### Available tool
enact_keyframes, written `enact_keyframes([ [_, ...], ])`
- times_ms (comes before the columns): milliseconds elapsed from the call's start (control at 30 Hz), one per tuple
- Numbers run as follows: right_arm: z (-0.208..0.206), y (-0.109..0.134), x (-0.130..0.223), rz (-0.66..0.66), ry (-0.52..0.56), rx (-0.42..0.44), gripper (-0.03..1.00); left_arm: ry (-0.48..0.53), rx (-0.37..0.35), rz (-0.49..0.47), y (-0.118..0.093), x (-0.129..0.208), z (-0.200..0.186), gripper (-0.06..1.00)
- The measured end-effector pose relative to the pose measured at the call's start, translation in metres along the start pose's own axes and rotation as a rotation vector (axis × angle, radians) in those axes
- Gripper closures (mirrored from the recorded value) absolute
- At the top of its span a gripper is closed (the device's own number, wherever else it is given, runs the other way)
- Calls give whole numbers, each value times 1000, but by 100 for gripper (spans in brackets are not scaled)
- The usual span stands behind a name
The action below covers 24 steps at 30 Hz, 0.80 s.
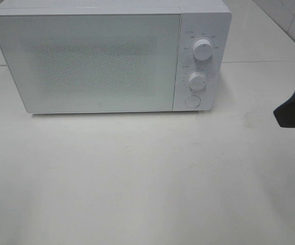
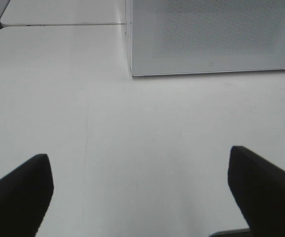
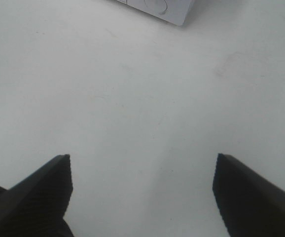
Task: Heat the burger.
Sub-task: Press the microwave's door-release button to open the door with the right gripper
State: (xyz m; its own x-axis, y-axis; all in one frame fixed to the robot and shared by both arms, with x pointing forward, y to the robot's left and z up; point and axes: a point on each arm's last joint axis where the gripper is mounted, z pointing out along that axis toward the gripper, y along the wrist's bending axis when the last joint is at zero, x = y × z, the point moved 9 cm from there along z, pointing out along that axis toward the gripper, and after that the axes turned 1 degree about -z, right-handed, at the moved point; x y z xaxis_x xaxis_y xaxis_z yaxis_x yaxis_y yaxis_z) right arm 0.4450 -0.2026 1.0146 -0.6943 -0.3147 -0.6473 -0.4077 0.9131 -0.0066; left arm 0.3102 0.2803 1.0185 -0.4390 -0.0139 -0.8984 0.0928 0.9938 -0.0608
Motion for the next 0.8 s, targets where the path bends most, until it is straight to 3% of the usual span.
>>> enact_keyframes([
  [367, -51, -12, 25, 24, -123, 39, 20, 0, 0, 0, 0, 0, 0, 7],
  [533, -77, -29, 58, 103, -204, 135, 20, 0, 0, 0, 0, 0, 0, 7],
  [800, -97, -37, 85, 169, -324, 224, 20, 0, 0, 0, 0, 0, 0, 7],
])
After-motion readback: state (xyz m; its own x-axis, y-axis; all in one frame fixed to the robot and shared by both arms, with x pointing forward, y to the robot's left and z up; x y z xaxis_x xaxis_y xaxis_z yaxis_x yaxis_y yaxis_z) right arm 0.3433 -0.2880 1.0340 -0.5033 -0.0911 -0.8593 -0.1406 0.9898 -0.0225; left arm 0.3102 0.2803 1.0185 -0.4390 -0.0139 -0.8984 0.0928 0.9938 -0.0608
